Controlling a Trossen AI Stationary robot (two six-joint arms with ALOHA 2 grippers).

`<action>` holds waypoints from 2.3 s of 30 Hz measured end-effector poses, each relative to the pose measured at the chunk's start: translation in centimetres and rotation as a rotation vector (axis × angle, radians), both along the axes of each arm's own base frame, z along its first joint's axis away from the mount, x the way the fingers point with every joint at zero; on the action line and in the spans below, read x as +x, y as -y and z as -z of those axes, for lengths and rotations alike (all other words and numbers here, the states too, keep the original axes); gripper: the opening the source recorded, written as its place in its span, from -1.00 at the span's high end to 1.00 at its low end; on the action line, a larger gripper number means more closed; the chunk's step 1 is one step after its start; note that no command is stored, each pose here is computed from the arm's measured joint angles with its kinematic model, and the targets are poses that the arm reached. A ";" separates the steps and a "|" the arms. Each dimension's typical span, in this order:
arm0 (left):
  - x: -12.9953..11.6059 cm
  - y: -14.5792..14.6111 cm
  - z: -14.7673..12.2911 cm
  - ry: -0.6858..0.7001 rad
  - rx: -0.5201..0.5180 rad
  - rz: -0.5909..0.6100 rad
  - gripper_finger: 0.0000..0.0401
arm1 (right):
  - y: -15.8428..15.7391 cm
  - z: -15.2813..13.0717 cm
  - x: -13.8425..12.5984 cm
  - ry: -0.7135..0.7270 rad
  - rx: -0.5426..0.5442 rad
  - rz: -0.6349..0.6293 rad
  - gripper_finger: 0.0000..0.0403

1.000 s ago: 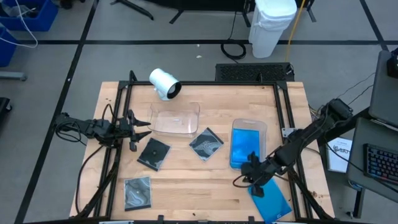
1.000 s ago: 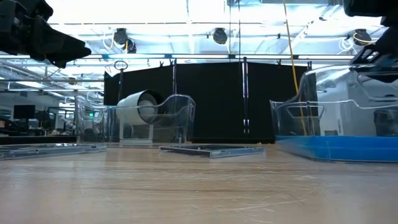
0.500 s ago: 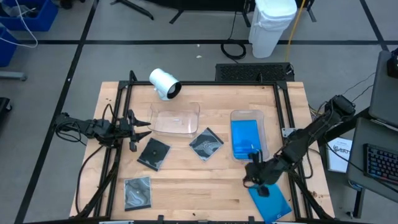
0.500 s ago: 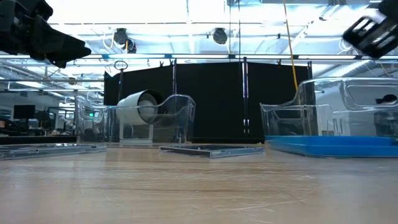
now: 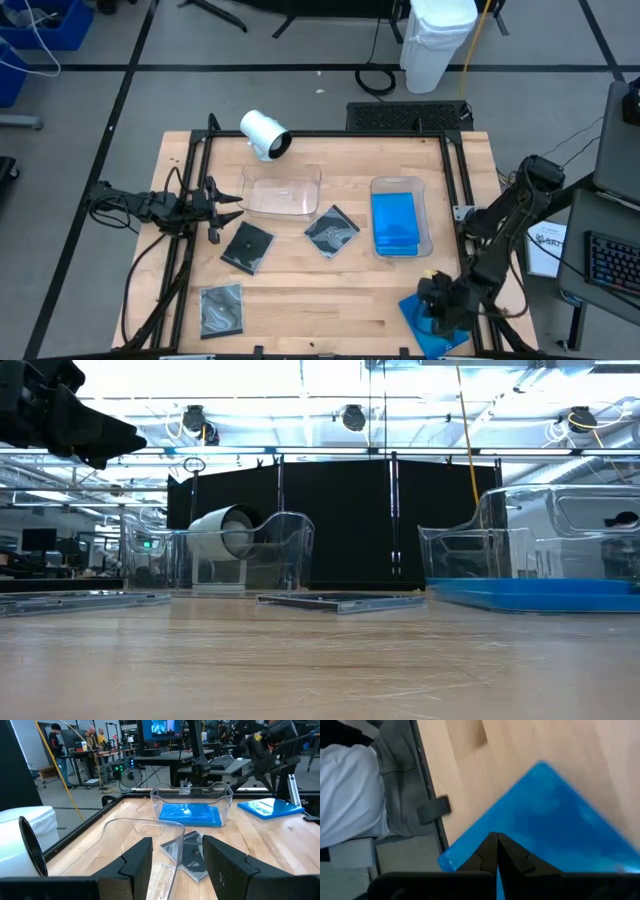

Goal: Pick & place jewel cases by type
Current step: Put the blue cd case into the right transparent bin

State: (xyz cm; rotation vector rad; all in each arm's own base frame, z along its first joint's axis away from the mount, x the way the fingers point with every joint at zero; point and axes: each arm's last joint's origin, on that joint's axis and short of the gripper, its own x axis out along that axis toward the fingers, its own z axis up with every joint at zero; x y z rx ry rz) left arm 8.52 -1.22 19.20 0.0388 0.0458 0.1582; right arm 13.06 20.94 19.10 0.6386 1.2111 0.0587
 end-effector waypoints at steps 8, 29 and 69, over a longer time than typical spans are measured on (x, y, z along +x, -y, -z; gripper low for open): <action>0.0 0.0 0.0 0.000 0.000 0.000 0.11 | -1.1 2.4 -1.7 -0.202 -0.044 0.136 1.00; 0.0 0.0 0.0 0.001 0.000 0.000 0.11 | 0.0 4.5 3.1 -0.030 -0.182 -0.020 1.00; 0.0 0.0 0.0 0.000 0.000 0.000 0.11 | 1.7 5.7 6.7 0.017 -0.206 -0.077 1.00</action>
